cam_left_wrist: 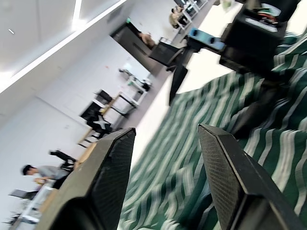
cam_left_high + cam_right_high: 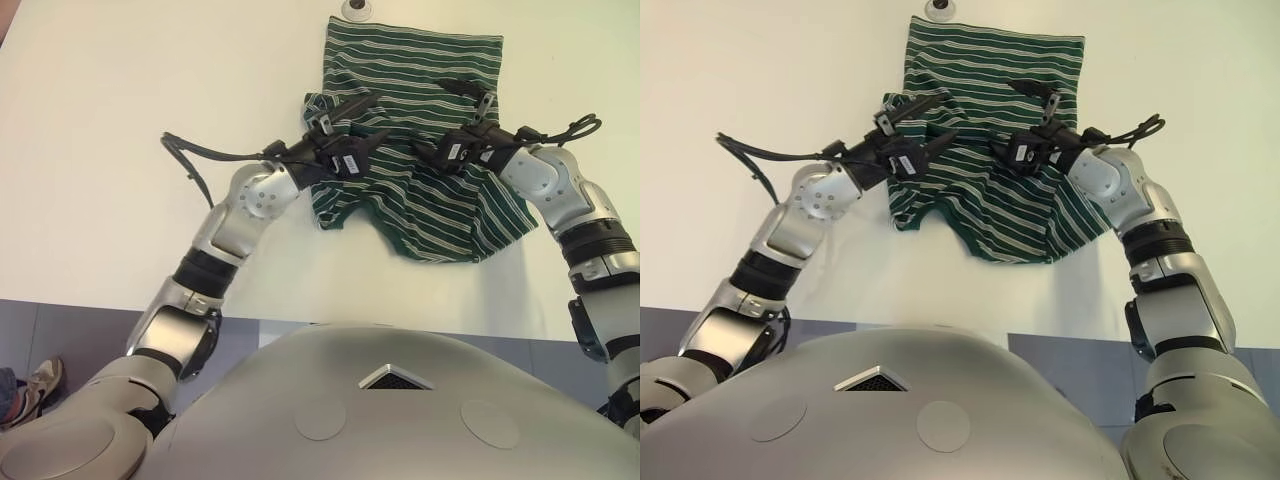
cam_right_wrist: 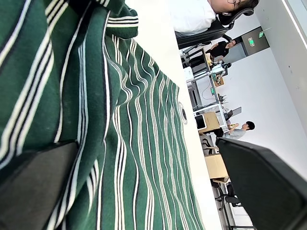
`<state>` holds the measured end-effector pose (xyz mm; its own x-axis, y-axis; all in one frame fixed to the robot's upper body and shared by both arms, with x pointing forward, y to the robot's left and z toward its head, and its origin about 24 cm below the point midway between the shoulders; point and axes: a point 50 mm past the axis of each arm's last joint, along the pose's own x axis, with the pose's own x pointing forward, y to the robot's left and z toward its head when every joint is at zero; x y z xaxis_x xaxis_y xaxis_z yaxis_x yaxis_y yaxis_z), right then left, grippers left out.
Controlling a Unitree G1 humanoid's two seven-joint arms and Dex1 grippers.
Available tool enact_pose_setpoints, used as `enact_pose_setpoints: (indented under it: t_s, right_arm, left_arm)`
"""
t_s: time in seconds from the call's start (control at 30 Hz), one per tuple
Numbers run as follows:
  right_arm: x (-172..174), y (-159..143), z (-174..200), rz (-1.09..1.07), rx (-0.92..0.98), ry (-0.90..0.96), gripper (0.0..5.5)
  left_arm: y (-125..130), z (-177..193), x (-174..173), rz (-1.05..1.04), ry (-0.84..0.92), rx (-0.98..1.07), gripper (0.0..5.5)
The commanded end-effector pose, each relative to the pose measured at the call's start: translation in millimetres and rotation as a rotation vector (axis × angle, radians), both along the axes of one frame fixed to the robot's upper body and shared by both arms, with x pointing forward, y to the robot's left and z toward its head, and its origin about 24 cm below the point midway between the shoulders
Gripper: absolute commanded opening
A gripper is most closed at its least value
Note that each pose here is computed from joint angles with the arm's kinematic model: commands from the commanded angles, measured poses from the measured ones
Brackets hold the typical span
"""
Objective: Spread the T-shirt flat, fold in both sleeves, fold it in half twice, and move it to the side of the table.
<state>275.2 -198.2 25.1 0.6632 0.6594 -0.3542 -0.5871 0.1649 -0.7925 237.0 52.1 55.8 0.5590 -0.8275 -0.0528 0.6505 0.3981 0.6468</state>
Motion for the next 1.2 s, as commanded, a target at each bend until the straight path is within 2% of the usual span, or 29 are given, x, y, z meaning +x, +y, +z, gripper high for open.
enact_pose_setpoints:
  t_s: [0.03, 0.1, 0.2, 0.33, 0.53, 0.7, 0.87, 0.9, 1.2]
  right_arm:
    - [-36, -12, -54, -0.016, -0.181, 0.253, 5.39]
    - [-36, -12, -55, -0.017, -0.179, 0.255, 5.39]
    - [-37, -10, -55, -0.017, -0.173, 0.253, 5.39]
    - [-37, -9, -56, -0.018, -0.170, 0.254, 5.39]
    - [-40, -11, -59, -0.028, -0.169, 0.264, 5.39]
    - [-40, -13, -58, -0.039, -0.168, 0.263, 5.39]
    - [-42, -12, -60, -0.044, -0.162, 0.267, 5.39]
    - [-42, -12, -60, -0.044, -0.162, 0.267, 5.39]
    - [-39, -12, -62, -0.046, -0.168, 0.267, 5.39]
  left_arm:
    - [-2, -26, -3, 0.016, 0.048, 0.120, 2.39]
    - [1, -34, 1, 0.057, 0.026, 0.184, 2.39]
    - [2, -39, 8, 0.244, 0.132, 0.040, 2.39]
    - [12, -49, 4, 0.387, 0.268, -0.052, 2.39]
    - [30, -31, -4, 0.507, 0.259, -0.178, 2.39]
    - [52, -41, -10, 0.699, 0.408, -0.296, 2.39]
    - [79, -44, -6, 0.838, 0.427, -0.334, 2.39]
    - [82, -44, -5, 0.850, 0.428, -0.339, 2.39]
    - [49, -22, -19, 0.618, 0.420, -0.382, 2.39]
